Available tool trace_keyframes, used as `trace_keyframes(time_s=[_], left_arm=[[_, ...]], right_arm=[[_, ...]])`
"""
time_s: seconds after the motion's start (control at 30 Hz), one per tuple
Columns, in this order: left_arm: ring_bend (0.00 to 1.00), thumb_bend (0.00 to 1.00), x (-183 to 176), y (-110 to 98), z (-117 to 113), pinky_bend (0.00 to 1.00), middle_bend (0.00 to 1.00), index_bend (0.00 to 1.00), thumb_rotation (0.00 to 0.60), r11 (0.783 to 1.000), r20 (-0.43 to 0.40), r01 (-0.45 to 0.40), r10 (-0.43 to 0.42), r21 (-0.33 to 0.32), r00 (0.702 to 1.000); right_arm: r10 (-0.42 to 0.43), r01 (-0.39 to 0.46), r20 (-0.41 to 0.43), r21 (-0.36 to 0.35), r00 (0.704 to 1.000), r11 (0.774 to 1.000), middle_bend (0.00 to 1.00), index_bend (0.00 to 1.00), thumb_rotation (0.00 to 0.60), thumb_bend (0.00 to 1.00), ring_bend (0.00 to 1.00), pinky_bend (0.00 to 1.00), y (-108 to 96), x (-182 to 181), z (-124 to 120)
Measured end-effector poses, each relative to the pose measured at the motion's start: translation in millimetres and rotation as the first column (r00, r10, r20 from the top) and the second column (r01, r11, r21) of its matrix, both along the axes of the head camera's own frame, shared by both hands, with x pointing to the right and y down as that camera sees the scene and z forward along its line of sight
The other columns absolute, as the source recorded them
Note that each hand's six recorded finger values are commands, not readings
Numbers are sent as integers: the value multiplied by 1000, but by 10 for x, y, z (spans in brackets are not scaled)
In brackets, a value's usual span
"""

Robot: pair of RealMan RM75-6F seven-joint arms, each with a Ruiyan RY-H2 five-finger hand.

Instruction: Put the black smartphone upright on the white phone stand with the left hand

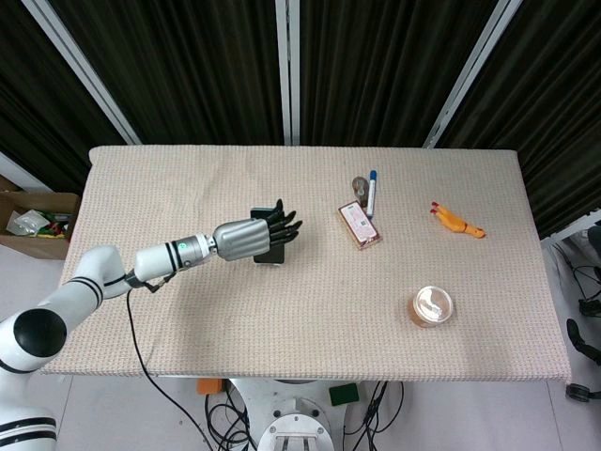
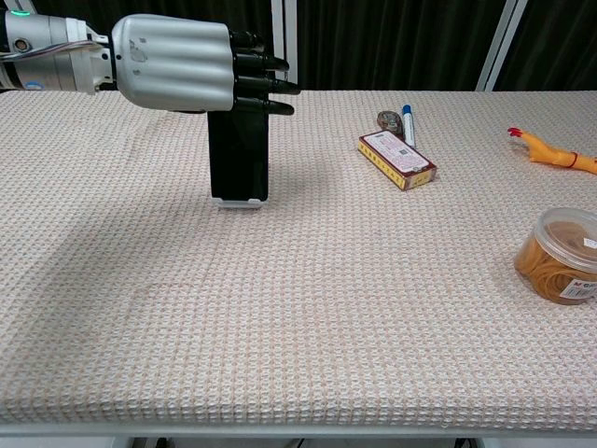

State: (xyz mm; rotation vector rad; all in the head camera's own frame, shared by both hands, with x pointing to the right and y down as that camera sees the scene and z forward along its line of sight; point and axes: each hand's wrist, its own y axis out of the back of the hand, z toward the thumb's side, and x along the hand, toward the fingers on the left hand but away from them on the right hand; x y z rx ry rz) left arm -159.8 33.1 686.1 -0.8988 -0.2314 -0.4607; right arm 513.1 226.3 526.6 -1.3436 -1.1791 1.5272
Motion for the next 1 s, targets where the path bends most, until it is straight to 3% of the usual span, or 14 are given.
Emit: trace_keyframes(time_s=[0.17,0.3,0.37,0.47,0.5,0.57,0.6,0.67,0.7,0.8,0.9,1.0], left_arm=[[19,271,-138,3,-106,204,0,0,600,999,-27,53,-52,11,998],[19,209,-364,38,-256,204,0,0,600,986,-94,167,-166,-6,982],[19,159,-509,85,-329,204,0,0,600,970,-131,241,-242,-25,962],[19,141,-815,236,-462,204,24,0,600,912,-206,402,-411,-87,888],[18,141,-965,325,-514,204,37,0,594,870,-234,476,-493,-128,838],[10,141,-1214,492,-580,204,43,0,510,782,-261,588,-623,-205,738],[4,140,-1385,629,-624,205,43,0,401,708,-269,656,-706,-262,655],[3,135,-1640,877,-695,204,42,0,277,579,-267,736,-815,-352,514],[3,130,-1806,1059,-743,203,42,0,234,488,-258,771,-872,-409,415],[3,126,-2193,1490,-841,179,42,5,171,290,-220,807,-954,-515,202],[2,126,-2466,1821,-907,167,23,7,141,154,-169,792,-984,-591,65],[3,125,-2653,2074,-980,166,7,7,123,68,-106,773,-994,-631,0]], right_arm=[[-8,8,3,1,1000,1000,0,0,600,362,0,0,-9,-21,-1],[-14,14,8,2,1000,1000,0,0,600,362,0,0,-12,-33,2],[-15,15,11,1,1000,1000,0,0,600,362,0,0,-11,-34,8],[-21,21,14,3,1000,1000,0,0,600,357,0,0,-7,-35,18],[-25,25,11,3,1000,1000,0,0,600,354,0,0,-3,-32,24],[-31,31,1,2,1000,1000,0,0,600,348,0,0,5,-27,38],[-36,36,-8,0,999,999,0,0,600,346,0,0,11,-25,50],[-43,43,-21,-5,999,999,0,0,600,346,0,0,25,-28,74],[-48,47,-29,-12,998,999,0,0,600,346,0,0,36,-31,94],[-62,60,-50,-31,997,998,0,0,600,345,0,0,68,-38,144],[-84,81,-61,-53,995,995,0,0,600,346,0,0,108,-62,195],[-98,95,-60,-59,993,994,0,0,600,347,0,0,137,-86,212]])
